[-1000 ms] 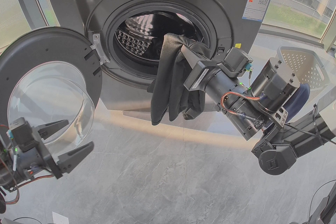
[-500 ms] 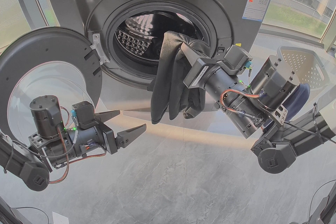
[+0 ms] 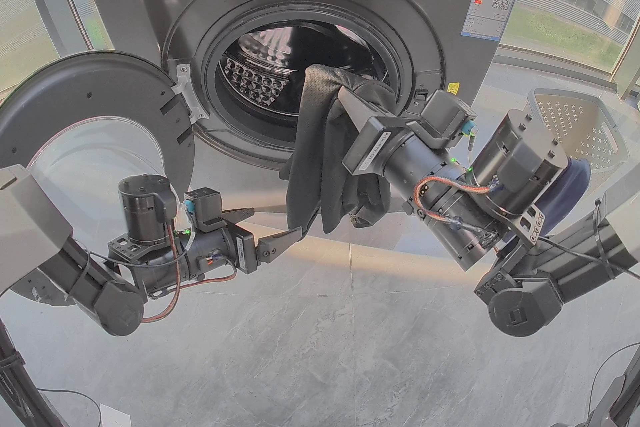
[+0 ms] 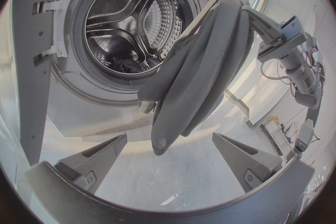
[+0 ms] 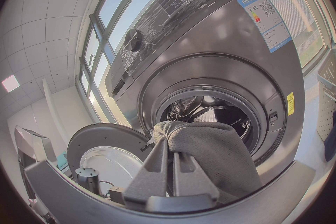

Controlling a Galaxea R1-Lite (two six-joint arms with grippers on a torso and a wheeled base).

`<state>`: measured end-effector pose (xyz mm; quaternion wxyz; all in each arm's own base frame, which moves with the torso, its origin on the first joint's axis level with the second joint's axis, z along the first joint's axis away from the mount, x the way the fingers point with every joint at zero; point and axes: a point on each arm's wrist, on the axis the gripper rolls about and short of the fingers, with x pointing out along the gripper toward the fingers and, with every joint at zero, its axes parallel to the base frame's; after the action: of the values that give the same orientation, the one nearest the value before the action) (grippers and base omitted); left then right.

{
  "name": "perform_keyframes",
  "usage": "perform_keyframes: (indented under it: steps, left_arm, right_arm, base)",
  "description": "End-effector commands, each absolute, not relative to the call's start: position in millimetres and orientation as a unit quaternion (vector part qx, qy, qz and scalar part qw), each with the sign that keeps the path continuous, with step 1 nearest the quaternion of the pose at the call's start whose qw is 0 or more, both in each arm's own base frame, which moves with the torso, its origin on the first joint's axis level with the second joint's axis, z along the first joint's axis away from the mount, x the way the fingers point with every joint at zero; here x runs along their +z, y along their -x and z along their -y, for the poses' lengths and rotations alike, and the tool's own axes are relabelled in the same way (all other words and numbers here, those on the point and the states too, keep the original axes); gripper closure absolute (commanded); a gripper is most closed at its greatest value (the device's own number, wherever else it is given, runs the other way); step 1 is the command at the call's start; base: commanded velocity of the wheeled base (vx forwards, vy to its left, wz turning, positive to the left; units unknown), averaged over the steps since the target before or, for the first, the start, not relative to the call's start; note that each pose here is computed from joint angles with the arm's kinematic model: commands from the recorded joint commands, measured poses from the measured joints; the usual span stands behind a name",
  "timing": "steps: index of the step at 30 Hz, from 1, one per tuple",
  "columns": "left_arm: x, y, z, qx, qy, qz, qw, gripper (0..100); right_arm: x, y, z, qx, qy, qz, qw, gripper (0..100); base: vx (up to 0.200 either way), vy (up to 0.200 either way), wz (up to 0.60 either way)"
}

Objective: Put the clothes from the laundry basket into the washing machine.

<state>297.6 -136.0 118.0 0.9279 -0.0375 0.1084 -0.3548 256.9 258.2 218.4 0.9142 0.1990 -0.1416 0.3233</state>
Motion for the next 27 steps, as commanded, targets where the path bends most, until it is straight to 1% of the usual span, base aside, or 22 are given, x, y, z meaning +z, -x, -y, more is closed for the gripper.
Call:
perform_keyframes:
  steps: [1, 6, 11, 12, 21, 27]
  left_arm:
    - [100.6, -318.0, 144.3, -0.353, 0.036, -0.12, 0.927, 0]
    - [95.0, -339.8, 152.3, -0.352, 0.035, -0.105, 0.929, 0]
    - [100.2, -350.7, 157.0, -0.353, 0.035, -0.091, 0.93, 0]
    - [100.9, -352.6, 157.8, -0.353, 0.035, -0.088, 0.931, 100]
    - [100.1, -350.4, 168.8, -0.372, 0.035, -0.083, 0.924, 100]
    - [99.7, -340.4, 168.8, -0.38, 0.037, -0.069, 0.922, 100]
  right_arm:
    - [218.4, -254.4, -261.0, 0.328, -0.199, 0.141, 0.913, 100]
    - [217.7, -254.1, -261.5, 0.328, -0.199, 0.141, 0.913, 100]
    - [217.7, -254.5, -261.1, 0.328, -0.198, 0.141, 0.913, 100]
    - [217.2, -254.7, -261.3, 0.327, -0.198, 0.14, 0.913, 100]
    - [217.0, -255.5, -262.2, 0.327, -0.199, 0.142, 0.913, 100]
    - [213.1, -258.8, -257.5, 0.32, -0.195, 0.136, 0.917, 100]
  base:
    - [0.0, 0.0, 0.0]
    - [0.0, 0.0, 0.0]
    - [0.0, 0.0, 0.0]
    - [0.0, 0.0, 0.0]
    - [0.0, 0.0, 0.0]
    - [0.0, 0.0, 0.0]
